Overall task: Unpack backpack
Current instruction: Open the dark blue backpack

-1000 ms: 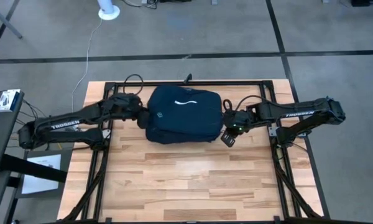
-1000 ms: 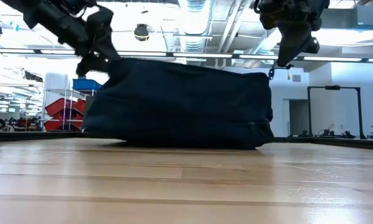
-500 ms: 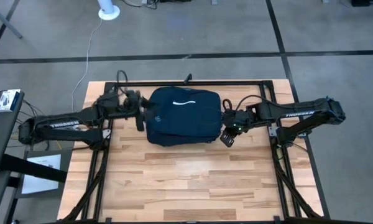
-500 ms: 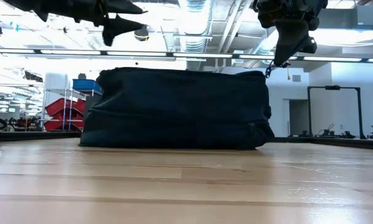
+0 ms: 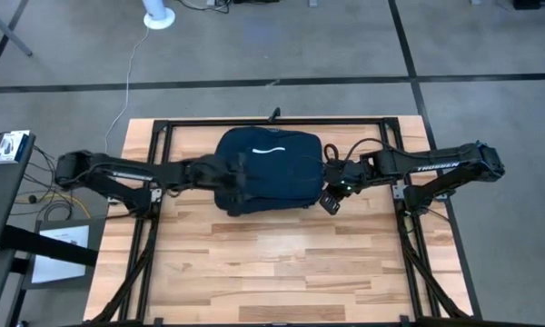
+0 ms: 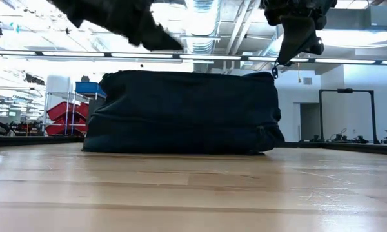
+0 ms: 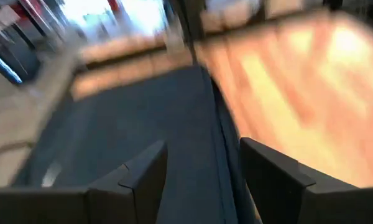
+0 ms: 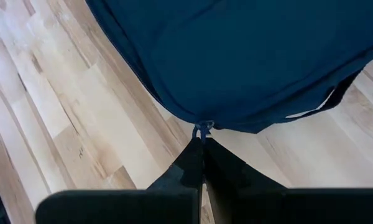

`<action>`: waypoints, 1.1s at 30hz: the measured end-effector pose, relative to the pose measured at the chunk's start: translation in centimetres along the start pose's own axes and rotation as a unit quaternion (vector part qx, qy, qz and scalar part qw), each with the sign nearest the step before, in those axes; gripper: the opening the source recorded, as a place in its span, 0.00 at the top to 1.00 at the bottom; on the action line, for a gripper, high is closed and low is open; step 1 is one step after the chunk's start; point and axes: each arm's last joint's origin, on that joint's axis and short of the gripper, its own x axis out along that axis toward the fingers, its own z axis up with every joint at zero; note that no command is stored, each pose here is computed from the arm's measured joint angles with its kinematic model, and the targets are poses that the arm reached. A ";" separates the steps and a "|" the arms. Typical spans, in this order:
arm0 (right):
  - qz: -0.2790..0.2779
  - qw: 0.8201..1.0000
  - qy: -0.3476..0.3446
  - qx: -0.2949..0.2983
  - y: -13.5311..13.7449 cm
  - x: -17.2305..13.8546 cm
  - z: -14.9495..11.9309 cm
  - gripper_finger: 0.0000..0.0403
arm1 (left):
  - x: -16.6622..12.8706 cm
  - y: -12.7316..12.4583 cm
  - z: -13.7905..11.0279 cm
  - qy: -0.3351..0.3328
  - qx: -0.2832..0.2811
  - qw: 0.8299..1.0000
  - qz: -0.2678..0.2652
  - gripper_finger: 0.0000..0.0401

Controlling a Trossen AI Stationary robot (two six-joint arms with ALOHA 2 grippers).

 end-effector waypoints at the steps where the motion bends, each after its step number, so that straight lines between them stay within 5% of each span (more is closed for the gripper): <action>1: 0.000 1.000 0.000 0.000 0.0 0.0 0.0 1.00 | 0.3 0.0 0.1 0.023 0.007 1.000 -0.008 0.53; 14: 0.000 1.000 0.000 -0.006 0.0 0.0 0.0 1.00 | 3.2 0.6 1.0 0.166 0.059 0.984 -0.018 0.53; 24: 0.002 1.000 -0.002 -0.005 0.0 0.0 0.0 1.00 | 3.7 -1.3 1.9 0.128 0.038 0.990 -0.046 0.53; 33: 0.022 0.999 -0.030 -0.016 0.5 -0.1 0.6 1.00 | 6.3 -2.3 -0.3 0.208 0.103 0.973 0.015 0.53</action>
